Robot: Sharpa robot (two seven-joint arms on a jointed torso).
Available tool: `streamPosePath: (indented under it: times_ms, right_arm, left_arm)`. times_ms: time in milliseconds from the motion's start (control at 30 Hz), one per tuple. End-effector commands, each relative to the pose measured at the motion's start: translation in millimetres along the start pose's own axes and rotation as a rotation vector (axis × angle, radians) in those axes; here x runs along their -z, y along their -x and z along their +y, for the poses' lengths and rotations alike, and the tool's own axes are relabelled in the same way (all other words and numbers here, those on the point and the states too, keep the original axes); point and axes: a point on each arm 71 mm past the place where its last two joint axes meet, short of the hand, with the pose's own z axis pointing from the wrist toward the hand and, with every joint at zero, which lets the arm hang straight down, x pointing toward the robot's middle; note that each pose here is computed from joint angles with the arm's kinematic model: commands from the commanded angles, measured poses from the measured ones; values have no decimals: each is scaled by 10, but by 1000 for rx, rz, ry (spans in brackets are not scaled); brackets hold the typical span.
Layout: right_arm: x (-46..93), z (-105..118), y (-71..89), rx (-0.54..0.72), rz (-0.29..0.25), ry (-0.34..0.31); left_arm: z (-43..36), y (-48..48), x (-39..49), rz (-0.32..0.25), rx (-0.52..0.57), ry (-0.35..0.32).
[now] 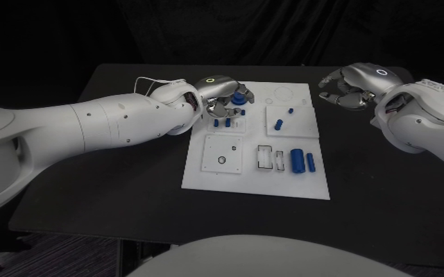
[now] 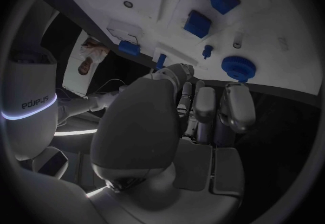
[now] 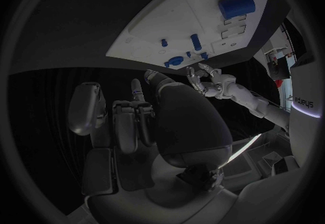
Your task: Assemble the parts on the task board
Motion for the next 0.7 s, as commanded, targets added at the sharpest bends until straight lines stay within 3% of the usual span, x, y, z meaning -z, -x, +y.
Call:
streamPosePath:
  times_ms: [33,233,467,700]
  right_arm:
    - [6,3,4,-2,-16,-8]
    - [4,14,5,-4,-17,-5]
    - [8,14,6,-4,-17,-5]
    - [5,5,5,-3,-16,-8]
  left_arm:
    - [-32,-63,-62,90,-109,-24]
    - [-51,-66,-147,80,-135,-14]
    - [-76,-37,-172,50,-188,-21]
    - [-110,65,-200,53,-223,-26]
